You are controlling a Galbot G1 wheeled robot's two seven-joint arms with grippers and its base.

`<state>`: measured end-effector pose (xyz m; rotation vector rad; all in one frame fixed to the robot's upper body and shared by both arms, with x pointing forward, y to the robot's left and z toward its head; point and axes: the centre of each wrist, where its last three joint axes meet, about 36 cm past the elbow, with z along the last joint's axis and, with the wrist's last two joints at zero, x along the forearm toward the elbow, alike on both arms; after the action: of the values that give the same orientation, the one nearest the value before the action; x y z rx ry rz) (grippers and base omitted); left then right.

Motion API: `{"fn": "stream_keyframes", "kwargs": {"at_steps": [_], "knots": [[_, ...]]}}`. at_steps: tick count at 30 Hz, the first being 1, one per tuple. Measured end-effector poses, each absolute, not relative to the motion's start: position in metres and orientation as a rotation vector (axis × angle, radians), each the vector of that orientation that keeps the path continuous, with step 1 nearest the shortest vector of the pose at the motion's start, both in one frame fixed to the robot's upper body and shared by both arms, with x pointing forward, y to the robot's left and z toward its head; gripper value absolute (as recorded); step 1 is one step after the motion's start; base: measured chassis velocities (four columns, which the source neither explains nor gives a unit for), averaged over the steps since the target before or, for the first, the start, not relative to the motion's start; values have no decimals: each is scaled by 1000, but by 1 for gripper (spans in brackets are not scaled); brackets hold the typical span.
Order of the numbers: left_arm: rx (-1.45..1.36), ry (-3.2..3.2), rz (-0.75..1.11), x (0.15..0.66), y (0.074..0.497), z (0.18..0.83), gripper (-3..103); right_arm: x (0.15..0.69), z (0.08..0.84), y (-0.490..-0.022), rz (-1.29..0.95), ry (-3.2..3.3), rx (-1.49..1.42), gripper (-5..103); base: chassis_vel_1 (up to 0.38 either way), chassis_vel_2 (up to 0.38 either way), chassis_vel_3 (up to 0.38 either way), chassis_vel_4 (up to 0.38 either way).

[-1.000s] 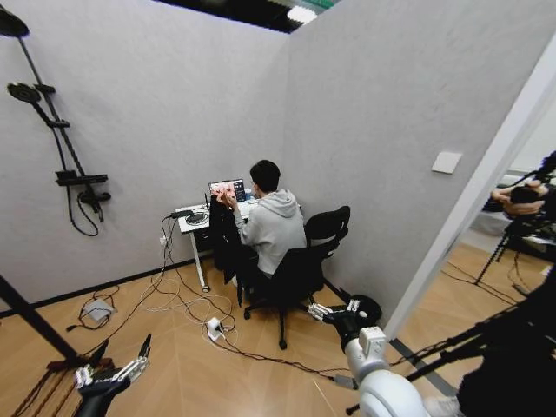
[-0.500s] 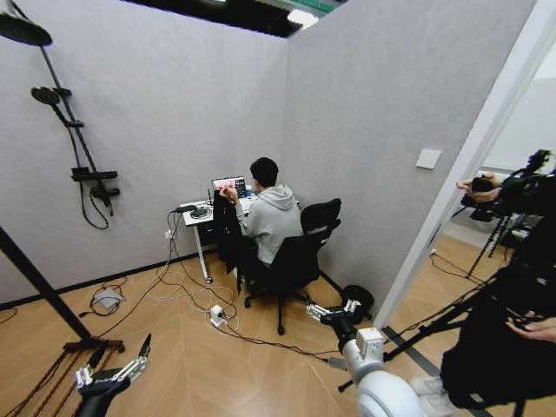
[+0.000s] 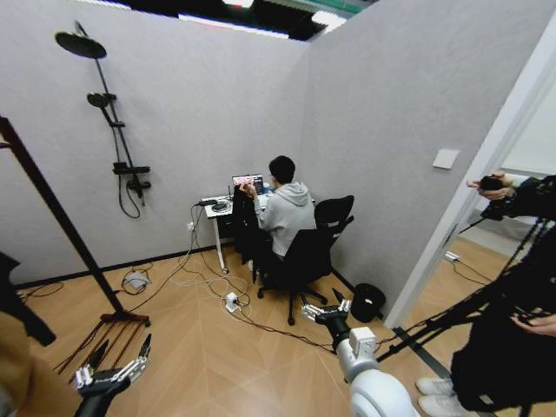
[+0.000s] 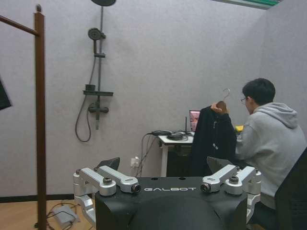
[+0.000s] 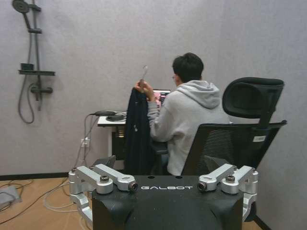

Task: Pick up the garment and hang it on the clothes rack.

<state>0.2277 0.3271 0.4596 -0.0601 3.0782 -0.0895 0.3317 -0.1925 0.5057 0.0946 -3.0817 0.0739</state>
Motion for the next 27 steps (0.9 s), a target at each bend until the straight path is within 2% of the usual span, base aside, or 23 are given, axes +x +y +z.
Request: {"fn": "stream_keyframes", "kwargs": {"at_steps": [12, 27], "knots": [[-60, 3078, -90, 228, 327, 460, 100, 332, 504, -186, 79, -3081, 103, 100, 231, -63, -70, 223], [-60, 3078, -90, 228, 327, 460, 100, 326, 503, -189, 93, -3073, 96, 100, 140, -132, -126, 142]]}}
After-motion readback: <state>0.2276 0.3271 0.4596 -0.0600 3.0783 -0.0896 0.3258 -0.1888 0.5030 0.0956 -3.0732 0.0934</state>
